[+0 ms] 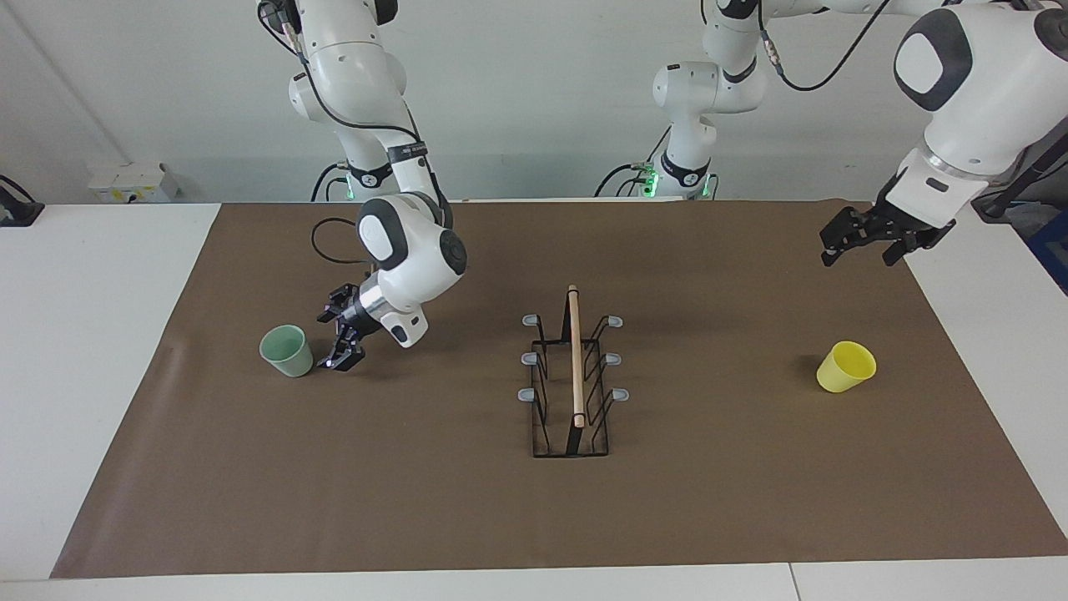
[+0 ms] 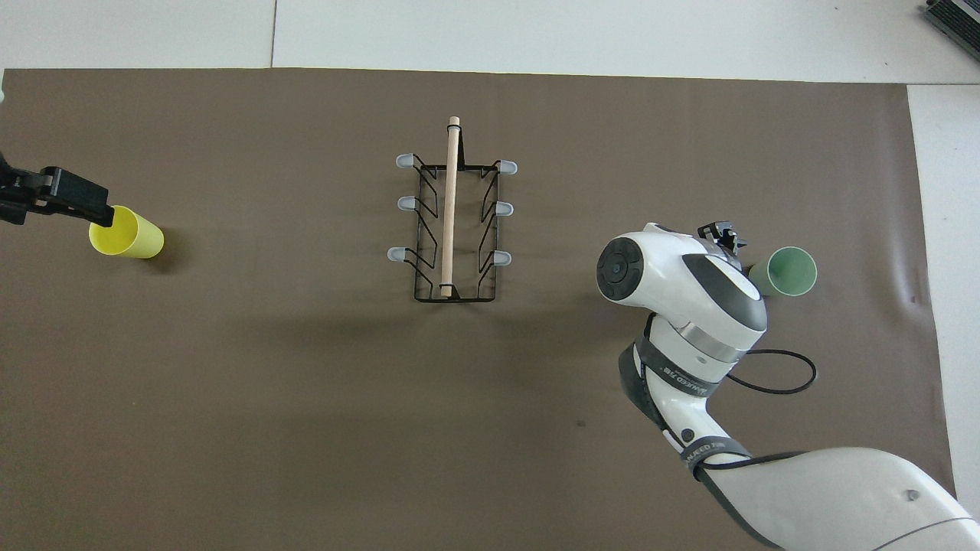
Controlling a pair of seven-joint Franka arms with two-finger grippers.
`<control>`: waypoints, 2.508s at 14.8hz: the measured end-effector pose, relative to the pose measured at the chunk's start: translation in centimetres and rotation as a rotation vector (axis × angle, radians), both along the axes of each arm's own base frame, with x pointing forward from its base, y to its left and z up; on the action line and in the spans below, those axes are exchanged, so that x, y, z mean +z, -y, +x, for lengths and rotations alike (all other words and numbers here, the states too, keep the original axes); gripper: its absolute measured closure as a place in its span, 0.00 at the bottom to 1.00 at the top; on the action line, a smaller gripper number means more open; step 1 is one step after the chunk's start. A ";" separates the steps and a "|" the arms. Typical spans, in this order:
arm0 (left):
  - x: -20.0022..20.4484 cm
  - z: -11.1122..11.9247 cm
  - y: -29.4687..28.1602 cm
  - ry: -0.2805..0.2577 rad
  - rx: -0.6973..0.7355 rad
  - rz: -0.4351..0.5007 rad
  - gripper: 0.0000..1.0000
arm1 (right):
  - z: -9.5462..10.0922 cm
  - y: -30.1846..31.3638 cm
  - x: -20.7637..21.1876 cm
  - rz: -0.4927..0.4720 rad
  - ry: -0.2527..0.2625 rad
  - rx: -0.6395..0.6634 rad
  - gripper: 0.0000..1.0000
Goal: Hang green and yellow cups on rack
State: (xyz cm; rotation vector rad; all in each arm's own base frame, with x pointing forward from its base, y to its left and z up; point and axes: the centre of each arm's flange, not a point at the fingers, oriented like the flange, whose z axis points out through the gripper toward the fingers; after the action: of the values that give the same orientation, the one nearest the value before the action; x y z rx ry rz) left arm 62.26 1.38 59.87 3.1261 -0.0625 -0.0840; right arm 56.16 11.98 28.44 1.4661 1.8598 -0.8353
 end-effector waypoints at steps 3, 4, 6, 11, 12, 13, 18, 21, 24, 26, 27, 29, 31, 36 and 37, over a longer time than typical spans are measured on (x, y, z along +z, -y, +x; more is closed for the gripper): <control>-1.4 1.9 -2.5 -0.006 0.053 0.019 0.00 | -0.8 0.9 -1.0 -0.054 0.035 -0.060 0.00; -1.5 2.0 -3.5 -0.008 0.080 0.012 0.00 | -1.2 1.0 -1.4 -0.068 0.053 -0.083 0.00; -1.3 1.6 -6.9 -0.008 0.168 -0.038 0.00 | -1.9 1.2 -2.1 -0.095 0.073 -0.085 0.00; -4.3 1.4 -12.6 -0.067 0.359 -0.064 0.00 | -2.3 1.6 -3.9 -0.142 0.097 -0.047 0.00; -5.4 1.7 -12.9 -0.085 0.411 -0.069 0.00 | -2.3 1.6 -4.3 -0.147 0.102 -0.038 0.00; -6.5 2.1 -13.2 -0.102 0.471 -0.087 0.00 | -2.2 1.7 -4.4 -0.159 0.106 -0.027 0.00; -12.0 1.1 -18.3 -0.198 0.765 -0.207 0.00 | -1.7 2.6 -4.3 -0.185 0.119 0.001 0.00; -14.5 1.0 -19.5 -0.257 0.938 -0.270 0.00 | -1.1 4.0 -4.3 -0.180 0.132 0.003 0.00; -16.9 1.2 -20.1 -0.310 1.073 -0.327 0.00 | -0.8 5.0 -4.5 -0.159 0.149 -0.012 0.00; -18.2 1.0 -21.4 -0.334 1.155 -0.373 0.00 | -0.7 5.2 -4.6 -0.157 0.151 -0.015 0.20; -18.7 1.0 -22.0 -0.350 1.202 -0.398 0.00 | -0.7 5.1 -4.5 -0.157 0.152 -0.014 0.29; -19.8 0.7 -23.7 -0.385 1.314 -0.466 0.00 | -0.7 5.1 -4.5 -0.157 0.153 -0.013 0.30; -21.7 -0.2 -26.4 -0.409 1.388 -0.517 0.00 | -0.4 5.0 -4.2 -0.153 0.166 -0.016 0.30; -25.9 0.0 -26.6 -0.461 1.617 -0.556 0.00 | 1.3 4.1 -1.2 -0.069 0.226 -0.107 0.32; -26.6 0.0 -26.3 -0.471 1.648 -0.566 0.00 | 1.5 4.1 0.1 -0.035 0.225 -0.134 0.33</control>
State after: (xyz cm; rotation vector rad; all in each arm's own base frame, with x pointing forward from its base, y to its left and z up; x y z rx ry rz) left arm 62.27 27.67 33.28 1.6852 1.8794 -0.5688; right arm 57.70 7.90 28.59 1.6054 1.5887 -0.7268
